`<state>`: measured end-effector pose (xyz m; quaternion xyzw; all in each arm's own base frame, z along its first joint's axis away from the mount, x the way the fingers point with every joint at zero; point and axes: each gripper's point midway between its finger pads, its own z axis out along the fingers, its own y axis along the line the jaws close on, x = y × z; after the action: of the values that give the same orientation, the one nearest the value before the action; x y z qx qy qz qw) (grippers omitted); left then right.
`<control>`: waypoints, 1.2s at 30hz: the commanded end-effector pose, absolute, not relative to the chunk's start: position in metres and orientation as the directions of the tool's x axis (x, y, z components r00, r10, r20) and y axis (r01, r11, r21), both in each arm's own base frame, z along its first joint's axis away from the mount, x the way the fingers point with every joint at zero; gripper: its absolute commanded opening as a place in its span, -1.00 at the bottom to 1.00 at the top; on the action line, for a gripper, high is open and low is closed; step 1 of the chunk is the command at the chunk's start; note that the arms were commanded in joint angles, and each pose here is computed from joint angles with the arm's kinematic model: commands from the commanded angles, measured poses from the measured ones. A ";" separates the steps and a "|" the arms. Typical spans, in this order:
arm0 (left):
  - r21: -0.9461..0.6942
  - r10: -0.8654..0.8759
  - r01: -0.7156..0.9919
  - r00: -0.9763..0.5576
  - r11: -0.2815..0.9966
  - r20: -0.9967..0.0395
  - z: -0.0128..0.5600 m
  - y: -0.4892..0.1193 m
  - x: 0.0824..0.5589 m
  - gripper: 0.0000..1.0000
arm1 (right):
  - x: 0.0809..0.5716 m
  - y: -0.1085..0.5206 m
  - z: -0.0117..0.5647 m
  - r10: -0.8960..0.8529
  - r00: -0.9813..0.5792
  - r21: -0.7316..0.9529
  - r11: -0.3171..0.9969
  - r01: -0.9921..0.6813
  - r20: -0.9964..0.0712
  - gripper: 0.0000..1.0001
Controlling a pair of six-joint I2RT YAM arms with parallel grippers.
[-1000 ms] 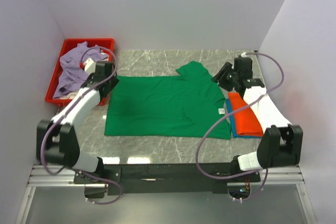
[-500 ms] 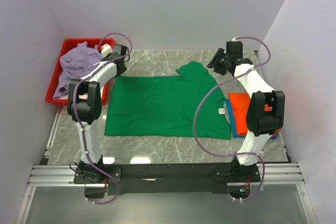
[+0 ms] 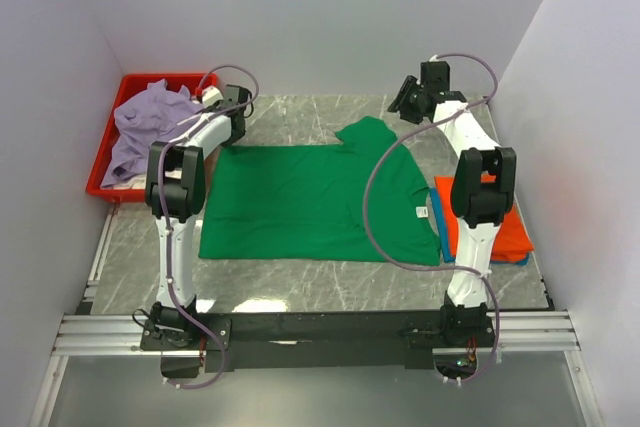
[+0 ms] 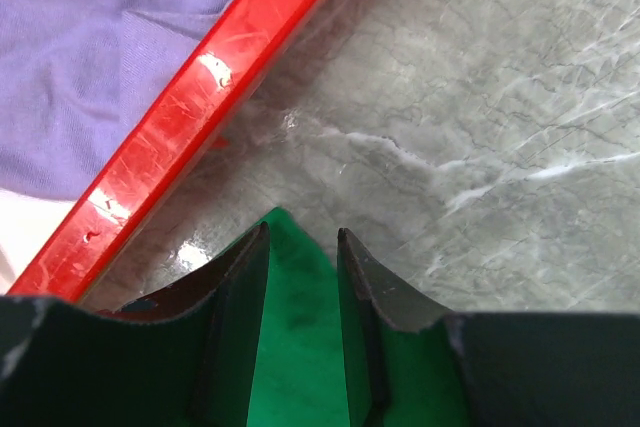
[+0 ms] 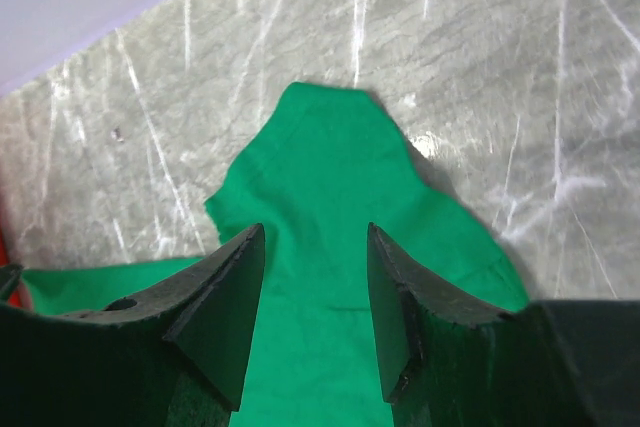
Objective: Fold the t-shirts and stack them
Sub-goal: Fold the tshirt
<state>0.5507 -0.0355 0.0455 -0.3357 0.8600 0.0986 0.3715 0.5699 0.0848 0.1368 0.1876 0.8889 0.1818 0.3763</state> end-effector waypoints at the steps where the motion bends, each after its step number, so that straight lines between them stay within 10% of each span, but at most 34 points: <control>1: -0.100 -0.511 -0.660 -0.468 0.745 -0.721 0.056 -0.035 0.557 -0.22 | 0.584 0.083 0.146 0.458 -0.640 0.468 0.867 0.170 -0.617 0.04; 12: -0.076 -0.526 -0.672 -0.499 0.737 -0.689 0.034 -0.036 0.550 -0.24 | 0.612 0.087 0.104 0.467 -0.676 0.484 0.856 0.183 -0.570 0.04; 36: -0.115 -0.546 -0.653 -0.509 0.749 -0.666 0.028 -0.040 0.546 -0.96 | 0.601 0.058 0.057 0.539 -0.674 0.403 0.838 0.368 -0.505 0.05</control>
<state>0.5518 -0.0357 0.0280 -0.3469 0.8586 0.0930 0.3659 0.6031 0.0733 0.0326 0.2365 0.9125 0.1518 0.2973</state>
